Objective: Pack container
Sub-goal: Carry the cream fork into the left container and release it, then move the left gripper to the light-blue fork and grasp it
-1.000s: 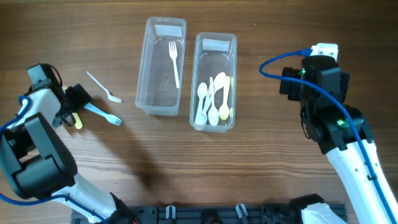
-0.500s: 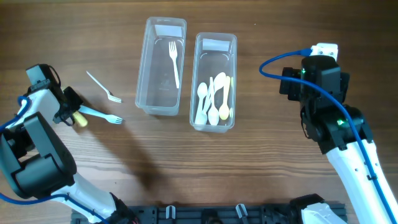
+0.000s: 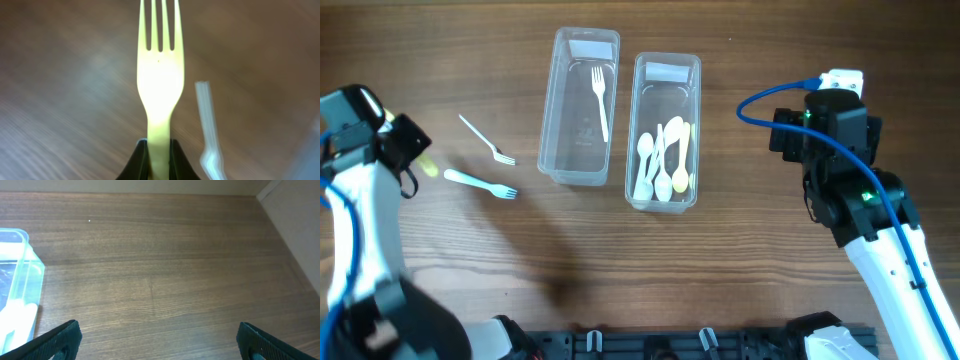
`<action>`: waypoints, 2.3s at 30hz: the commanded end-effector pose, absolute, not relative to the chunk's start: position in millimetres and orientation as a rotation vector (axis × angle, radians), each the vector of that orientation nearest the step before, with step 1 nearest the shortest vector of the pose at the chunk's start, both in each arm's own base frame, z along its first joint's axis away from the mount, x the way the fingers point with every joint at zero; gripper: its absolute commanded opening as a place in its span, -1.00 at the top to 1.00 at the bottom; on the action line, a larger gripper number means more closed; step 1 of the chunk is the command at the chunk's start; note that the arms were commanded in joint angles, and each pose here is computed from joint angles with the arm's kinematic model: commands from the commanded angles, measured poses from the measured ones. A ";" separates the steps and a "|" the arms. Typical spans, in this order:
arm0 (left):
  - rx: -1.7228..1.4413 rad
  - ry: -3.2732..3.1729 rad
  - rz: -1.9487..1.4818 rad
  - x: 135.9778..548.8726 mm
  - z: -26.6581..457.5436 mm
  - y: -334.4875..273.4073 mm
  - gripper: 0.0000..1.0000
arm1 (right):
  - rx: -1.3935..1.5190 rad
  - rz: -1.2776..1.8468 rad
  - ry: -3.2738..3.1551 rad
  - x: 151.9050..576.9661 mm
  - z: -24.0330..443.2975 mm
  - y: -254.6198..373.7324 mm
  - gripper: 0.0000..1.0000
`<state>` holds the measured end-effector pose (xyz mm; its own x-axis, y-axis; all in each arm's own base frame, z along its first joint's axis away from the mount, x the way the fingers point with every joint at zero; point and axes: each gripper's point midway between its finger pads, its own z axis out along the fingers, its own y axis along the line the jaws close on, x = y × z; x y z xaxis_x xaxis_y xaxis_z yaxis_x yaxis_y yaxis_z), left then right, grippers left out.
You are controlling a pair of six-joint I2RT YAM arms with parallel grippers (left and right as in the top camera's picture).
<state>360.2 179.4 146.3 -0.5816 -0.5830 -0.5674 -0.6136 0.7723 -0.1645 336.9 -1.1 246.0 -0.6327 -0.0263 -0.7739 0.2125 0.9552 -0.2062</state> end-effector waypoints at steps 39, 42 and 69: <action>-1.383 2.298 -0.078 308.9 151.1 119.8 -1.00 | 0.139 -0.373 2.218 339.3 251.0 -4.0 -0.99; -1.551 2.275 -0.077 294.2 115.1 123.6 -1.00 | 0.138 -0.374 2.218 339.3 251.0 -4.0 -1.00; -1.649 2.346 -0.127 319.8 -13.3 75.8 -0.39 | 0.138 -0.373 2.218 339.3 251.0 -4.0 -0.99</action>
<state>335.8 83.5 5.7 -0.3118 -0.9248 -0.2179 -0.8860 0.3658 -0.2850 337.0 -1.1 246.0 -0.6325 -0.0262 -0.7741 0.2126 0.9552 -0.2060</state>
